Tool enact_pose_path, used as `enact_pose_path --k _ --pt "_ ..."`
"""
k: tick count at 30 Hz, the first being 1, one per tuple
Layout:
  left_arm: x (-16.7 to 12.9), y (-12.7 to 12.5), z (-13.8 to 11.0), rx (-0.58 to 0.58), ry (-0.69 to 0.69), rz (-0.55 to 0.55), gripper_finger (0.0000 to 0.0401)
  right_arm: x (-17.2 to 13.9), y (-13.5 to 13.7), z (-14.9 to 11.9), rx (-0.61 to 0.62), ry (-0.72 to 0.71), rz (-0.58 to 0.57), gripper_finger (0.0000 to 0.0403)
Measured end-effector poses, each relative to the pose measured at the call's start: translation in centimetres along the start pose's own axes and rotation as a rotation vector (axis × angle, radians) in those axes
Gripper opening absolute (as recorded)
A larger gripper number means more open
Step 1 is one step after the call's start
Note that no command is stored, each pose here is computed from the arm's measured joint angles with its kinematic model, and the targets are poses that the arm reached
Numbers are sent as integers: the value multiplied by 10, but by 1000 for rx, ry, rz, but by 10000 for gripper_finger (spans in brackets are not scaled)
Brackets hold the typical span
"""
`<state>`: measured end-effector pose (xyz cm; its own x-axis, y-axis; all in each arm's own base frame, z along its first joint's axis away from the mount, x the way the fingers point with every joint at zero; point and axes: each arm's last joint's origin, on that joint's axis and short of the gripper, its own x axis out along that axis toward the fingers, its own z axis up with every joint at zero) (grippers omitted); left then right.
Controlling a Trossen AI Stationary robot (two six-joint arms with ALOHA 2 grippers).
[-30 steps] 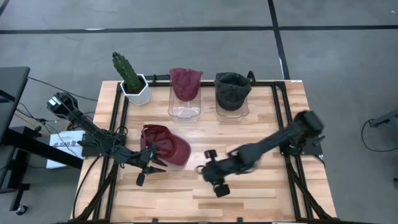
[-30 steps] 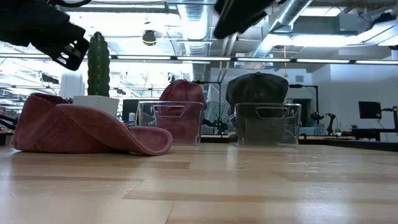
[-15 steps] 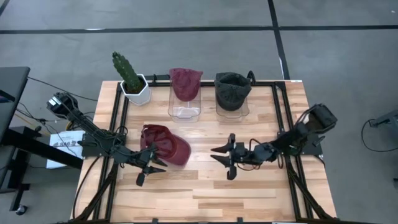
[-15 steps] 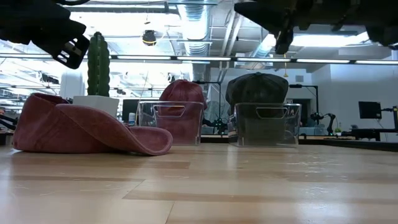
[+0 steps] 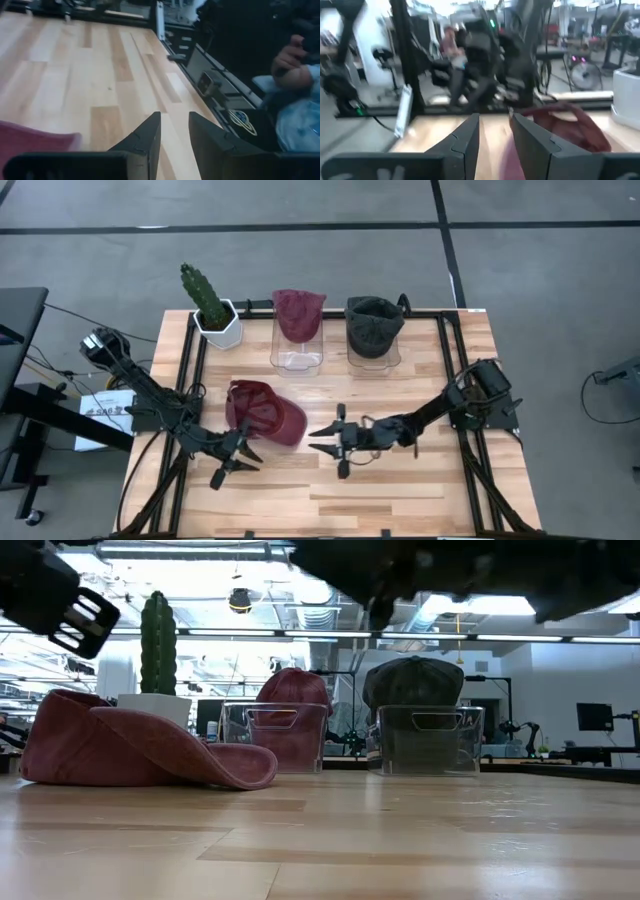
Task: Pick & Place hat
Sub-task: Put the red cap into the transparent bin
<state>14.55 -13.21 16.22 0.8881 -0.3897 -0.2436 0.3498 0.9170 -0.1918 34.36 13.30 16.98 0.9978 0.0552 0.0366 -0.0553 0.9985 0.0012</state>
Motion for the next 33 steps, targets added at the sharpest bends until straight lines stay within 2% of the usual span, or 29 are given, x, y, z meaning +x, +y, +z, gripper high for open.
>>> enact_pose_path --k 8,12,20,24,33 --pt "-5 -14 -5 18 28 -97 97 39 8 -27 -178 244 1 108" --pt "-6 -17 -6 21 39 -139 97 59 16 -38 -213 305 11 108" --pt "-6 -17 -6 -2 40 -139 97 86 16 -45 -247 397 -8 112" --pt "-6 -17 -6 -2 40 -139 97 88 8 -47 -202 429 -33 136" --pt "-6 -17 -6 -3 38 -137 97 89 1 -51 -170 462 -48 227"
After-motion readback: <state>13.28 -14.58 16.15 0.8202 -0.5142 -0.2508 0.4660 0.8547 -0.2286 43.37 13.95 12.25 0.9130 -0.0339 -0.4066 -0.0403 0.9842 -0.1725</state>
